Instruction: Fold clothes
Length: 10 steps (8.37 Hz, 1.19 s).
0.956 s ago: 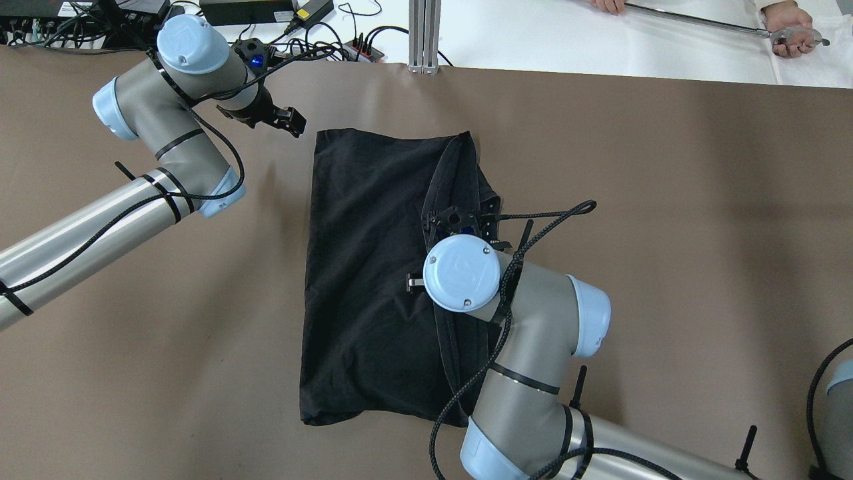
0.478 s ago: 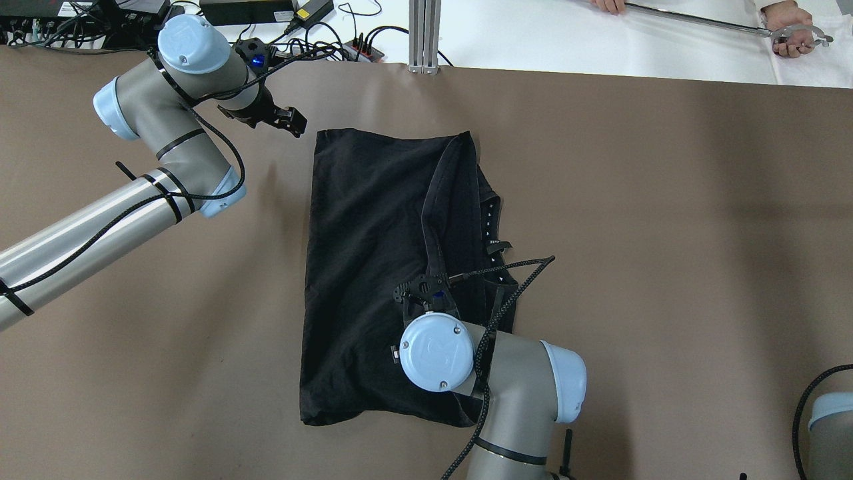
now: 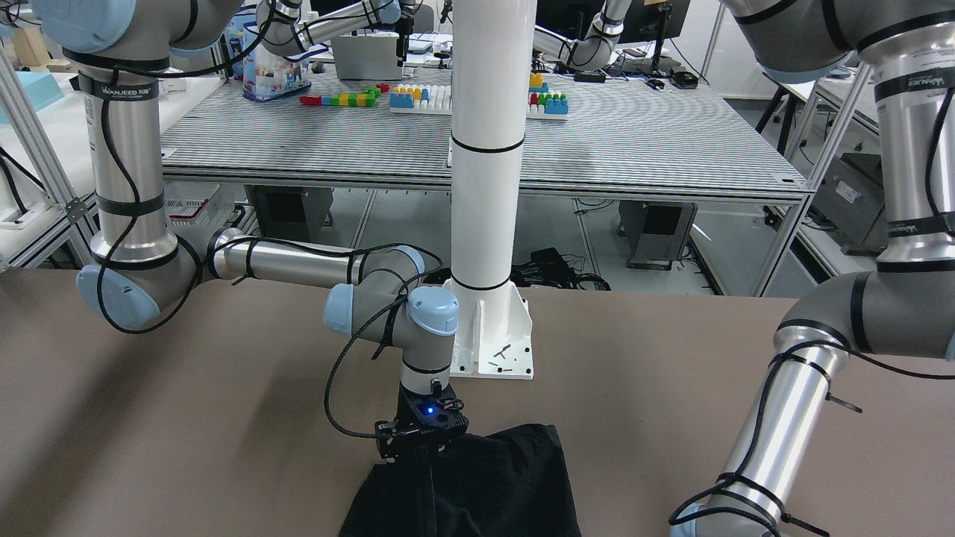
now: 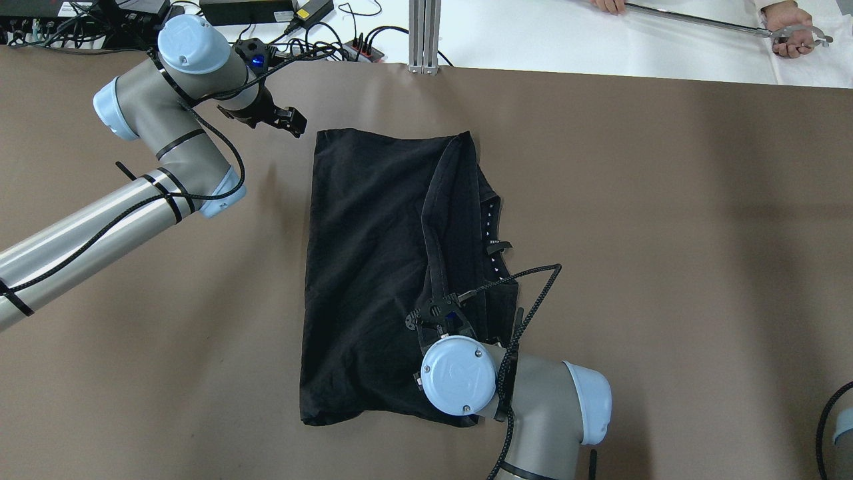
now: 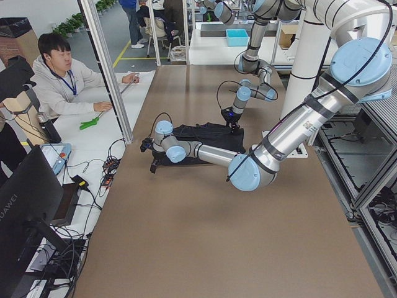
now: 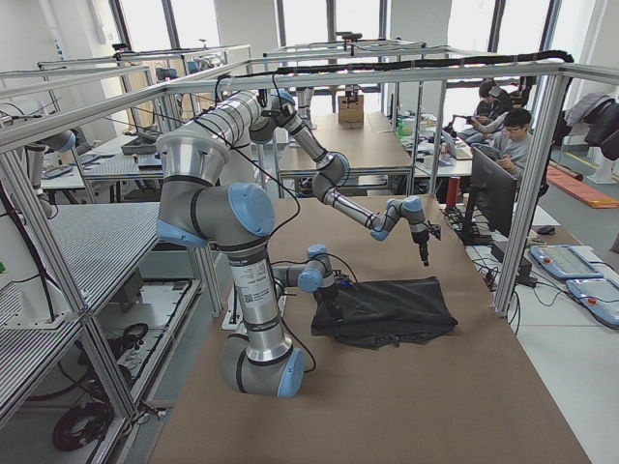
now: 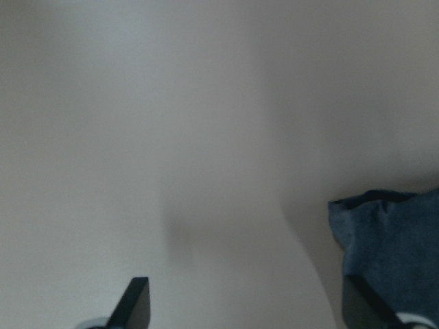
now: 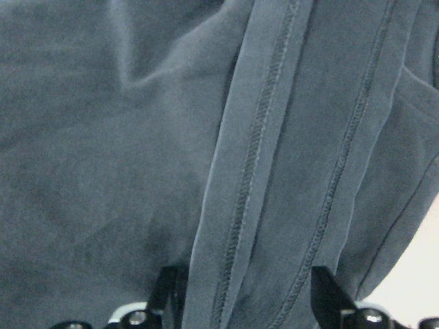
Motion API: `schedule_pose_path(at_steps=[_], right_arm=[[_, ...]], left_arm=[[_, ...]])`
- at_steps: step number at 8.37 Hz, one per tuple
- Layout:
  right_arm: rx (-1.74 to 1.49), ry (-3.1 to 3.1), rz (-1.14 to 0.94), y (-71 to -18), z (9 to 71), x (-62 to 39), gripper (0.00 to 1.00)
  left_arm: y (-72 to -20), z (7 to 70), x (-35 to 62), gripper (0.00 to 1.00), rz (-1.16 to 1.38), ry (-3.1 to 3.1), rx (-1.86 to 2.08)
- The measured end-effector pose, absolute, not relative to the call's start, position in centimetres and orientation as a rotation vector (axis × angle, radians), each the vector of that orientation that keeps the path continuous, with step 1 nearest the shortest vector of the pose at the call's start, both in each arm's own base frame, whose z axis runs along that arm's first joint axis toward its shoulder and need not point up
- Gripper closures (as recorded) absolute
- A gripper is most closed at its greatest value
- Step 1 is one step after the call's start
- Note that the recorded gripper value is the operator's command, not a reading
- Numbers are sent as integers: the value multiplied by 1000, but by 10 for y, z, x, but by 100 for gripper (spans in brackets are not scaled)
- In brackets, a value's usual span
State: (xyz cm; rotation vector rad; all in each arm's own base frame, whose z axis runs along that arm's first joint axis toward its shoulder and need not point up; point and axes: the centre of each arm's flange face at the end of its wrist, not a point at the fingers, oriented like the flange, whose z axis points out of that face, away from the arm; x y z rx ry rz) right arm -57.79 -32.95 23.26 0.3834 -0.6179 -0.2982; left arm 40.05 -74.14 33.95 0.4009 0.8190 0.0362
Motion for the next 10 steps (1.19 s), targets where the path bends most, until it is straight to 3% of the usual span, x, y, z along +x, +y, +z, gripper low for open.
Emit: schedule_pose_path(at_steps=[7,10], right_arm=[[398,-620,-325,-312,230,-583,100],[403,-622,-320,-309,228,-582,100]], left_arm=[[-741,341,400,0,38,817,401],[-741,342,400,0,37,816,401]])
